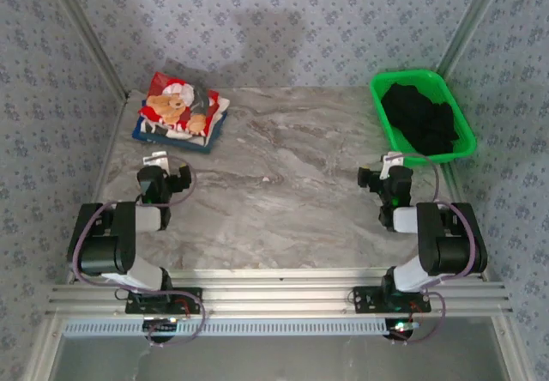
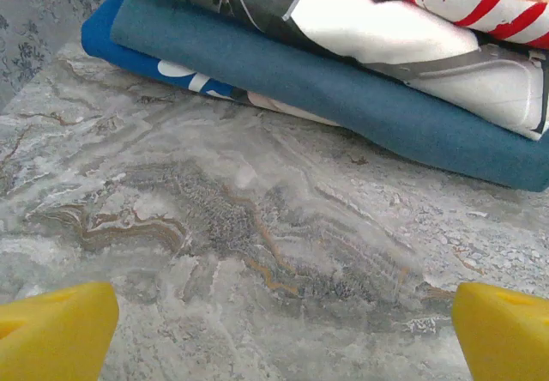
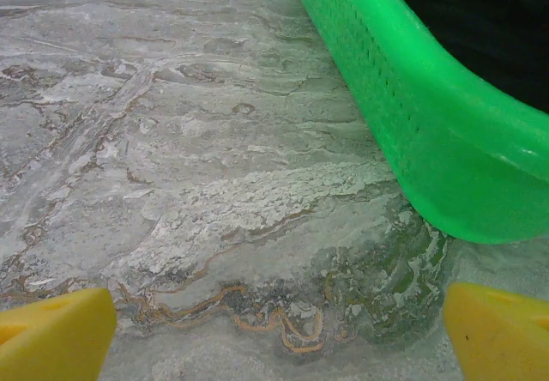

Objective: Fold and stack the t-shirts

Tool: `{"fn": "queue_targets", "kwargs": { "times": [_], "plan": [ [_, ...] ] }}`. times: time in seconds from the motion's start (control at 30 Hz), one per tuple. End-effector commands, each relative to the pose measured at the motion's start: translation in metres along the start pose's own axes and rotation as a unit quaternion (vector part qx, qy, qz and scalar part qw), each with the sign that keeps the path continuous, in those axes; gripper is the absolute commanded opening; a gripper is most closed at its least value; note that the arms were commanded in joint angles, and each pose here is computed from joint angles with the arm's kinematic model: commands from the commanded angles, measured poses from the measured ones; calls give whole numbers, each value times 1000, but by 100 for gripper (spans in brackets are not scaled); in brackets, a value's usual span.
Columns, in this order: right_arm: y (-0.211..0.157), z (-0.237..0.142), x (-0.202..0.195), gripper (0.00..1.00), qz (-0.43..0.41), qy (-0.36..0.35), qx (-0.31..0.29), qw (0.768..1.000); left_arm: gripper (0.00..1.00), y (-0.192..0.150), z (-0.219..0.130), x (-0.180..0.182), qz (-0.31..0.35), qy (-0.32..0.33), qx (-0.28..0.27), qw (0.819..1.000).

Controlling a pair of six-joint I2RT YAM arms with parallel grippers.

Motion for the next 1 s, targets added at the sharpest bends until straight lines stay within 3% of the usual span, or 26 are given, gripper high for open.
{"fn": "queue_targets", "kwargs": {
  "times": [0.0,0.83,0.9,0.97],
  "plan": [
    [13,5,-2,100,-6,-11,-24,1000,100,13,4,-1,5,4,-27,1000],
    [13,5,-2,100,-6,-11,-24,1000,100,13,4,-1,5,4,-26,1000],
    [25,1,7,100,-30,-24,-29,999,100,17,2,-3,13,4,-34,999],
    [44,-13,24,100,-52,-45,3,998,100,34,-10,-14,52,19,-14,998]
  ]
}}
Point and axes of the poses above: each hand's point on the last joint's axis, 136 mm out from that joint toward the fingers, its own z axis out along the fingers, its own x axis along the line the jaws close on, y = z × x, the point moved 7 cm from there along -z, back along the fingers, and after that the axes turned 9 degrees about z, right-handed, at the moved point
